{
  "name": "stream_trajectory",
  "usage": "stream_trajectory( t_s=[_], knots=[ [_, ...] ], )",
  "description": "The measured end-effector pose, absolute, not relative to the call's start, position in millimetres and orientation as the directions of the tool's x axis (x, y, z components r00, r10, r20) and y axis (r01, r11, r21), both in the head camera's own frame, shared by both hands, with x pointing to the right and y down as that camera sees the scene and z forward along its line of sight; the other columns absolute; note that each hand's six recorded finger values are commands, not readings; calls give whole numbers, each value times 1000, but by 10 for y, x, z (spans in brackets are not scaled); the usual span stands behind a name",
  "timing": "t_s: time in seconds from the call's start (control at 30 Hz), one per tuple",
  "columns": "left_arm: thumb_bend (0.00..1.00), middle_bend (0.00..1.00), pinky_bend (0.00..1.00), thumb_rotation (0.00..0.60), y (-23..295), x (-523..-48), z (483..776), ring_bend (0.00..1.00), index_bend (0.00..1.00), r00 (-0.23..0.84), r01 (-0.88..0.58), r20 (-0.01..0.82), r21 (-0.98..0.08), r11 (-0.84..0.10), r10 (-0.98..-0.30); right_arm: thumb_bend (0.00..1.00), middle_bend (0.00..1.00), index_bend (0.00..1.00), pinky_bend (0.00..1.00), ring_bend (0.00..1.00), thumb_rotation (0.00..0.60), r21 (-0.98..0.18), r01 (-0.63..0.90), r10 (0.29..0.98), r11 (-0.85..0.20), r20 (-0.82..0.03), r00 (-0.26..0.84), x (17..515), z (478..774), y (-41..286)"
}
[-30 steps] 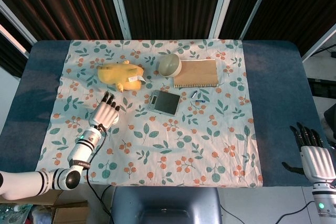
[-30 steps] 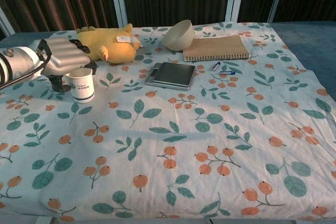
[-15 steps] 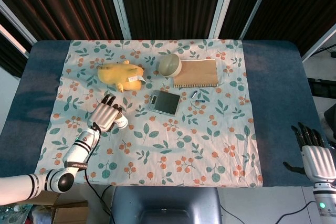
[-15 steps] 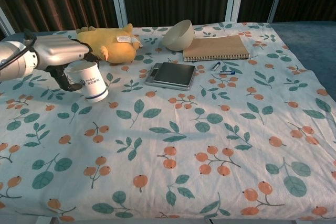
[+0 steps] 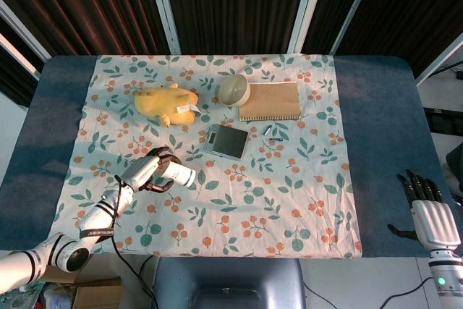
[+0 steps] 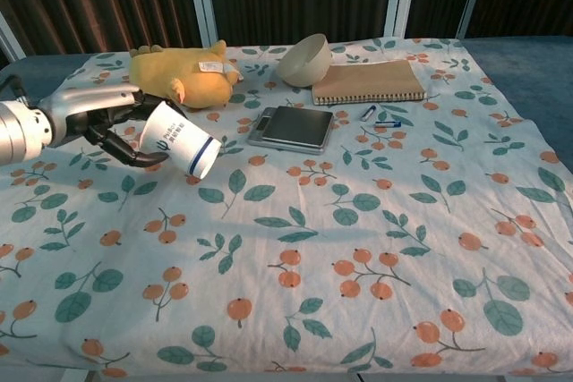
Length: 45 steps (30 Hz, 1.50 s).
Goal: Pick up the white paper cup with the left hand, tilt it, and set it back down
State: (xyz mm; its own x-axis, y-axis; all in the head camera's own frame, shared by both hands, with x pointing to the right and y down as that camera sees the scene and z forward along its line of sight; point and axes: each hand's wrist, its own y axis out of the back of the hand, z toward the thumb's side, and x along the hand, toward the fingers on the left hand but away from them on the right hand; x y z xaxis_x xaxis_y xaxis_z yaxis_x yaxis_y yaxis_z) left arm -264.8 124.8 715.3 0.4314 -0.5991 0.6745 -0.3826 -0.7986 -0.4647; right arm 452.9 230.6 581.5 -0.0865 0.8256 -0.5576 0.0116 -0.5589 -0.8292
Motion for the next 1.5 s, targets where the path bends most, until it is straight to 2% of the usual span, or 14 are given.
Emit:
stream_trajectory(
  t_s=[0.13, 0.23, 0.37, 0.73, 0.93, 1.1, 1.3, 1.4, 1.5],
  knots=[
    [399, 162, 45, 600, 1302, -2801, 7307, 0, 67, 438, -396, 667, -459, -795, -603, 95, 0, 0, 0, 0, 600, -827, 7, 824, -562, -561, -85, 4513, 5817, 2290],
    [399, 81, 41, 600, 1356, -2862, 7380, 0, 6, 444, -400, 663, -456, -795, -603, 95, 0, 0, 0, 0, 600, -826, 7, 823, -564, -562, -84, 4504, 5821, 2286],
    [399, 6, 40, 600, 1387, -2909, 7409, 0, 0, 447, -386, 664, -461, -799, -599, 95, 0, 0, 0, 0, 600, -825, 8, 822, -564, -563, -85, 4503, 5826, 2287],
    [389, 0, 25, 600, 1266, -3039, 7245, 0, 0, 442, -227, 625, -616, -755, -643, 95, 0, 0, 0, 0, 600, -830, 16, 826, -557, -556, -93, 4543, 5812, 2295],
    [386, 0, 8, 600, 1209, -3044, 7087, 0, 0, 463, -20, 602, -727, -687, -651, 95, 0, 0, 0, 0, 600, -826, 18, 822, -563, -562, -89, 4538, 5834, 2302],
    [338, 0, 1, 600, 1219, -2968, 6990, 0, 0, 490, 233, 594, -794, -561, -638, 95, 0, 0, 0, 0, 600, -824, 17, 820, -567, -566, -90, 4541, 5843, 2310],
    [322, 0, 0, 600, 1335, -2790, 6904, 0, 0, 521, 465, 612, -788, -404, -595, 95, 0, 0, 0, 0, 600, -824, 21, 819, -566, -565, -100, 4577, 5837, 2315],
    [317, 0, 0, 600, 1421, -2691, 6865, 0, 0, 526, 514, 637, -766, -387, -563, 95, 0, 0, 0, 0, 600, -822, 23, 816, -569, -568, -104, 4594, 5845, 2323],
    [317, 0, 0, 600, 1467, -2642, 6874, 0, 0, 517, 523, 661, -747, -411, -544, 95, 0, 0, 0, 0, 600, -818, 28, 812, -575, -574, -105, 4600, 5864, 2334]
  ],
)
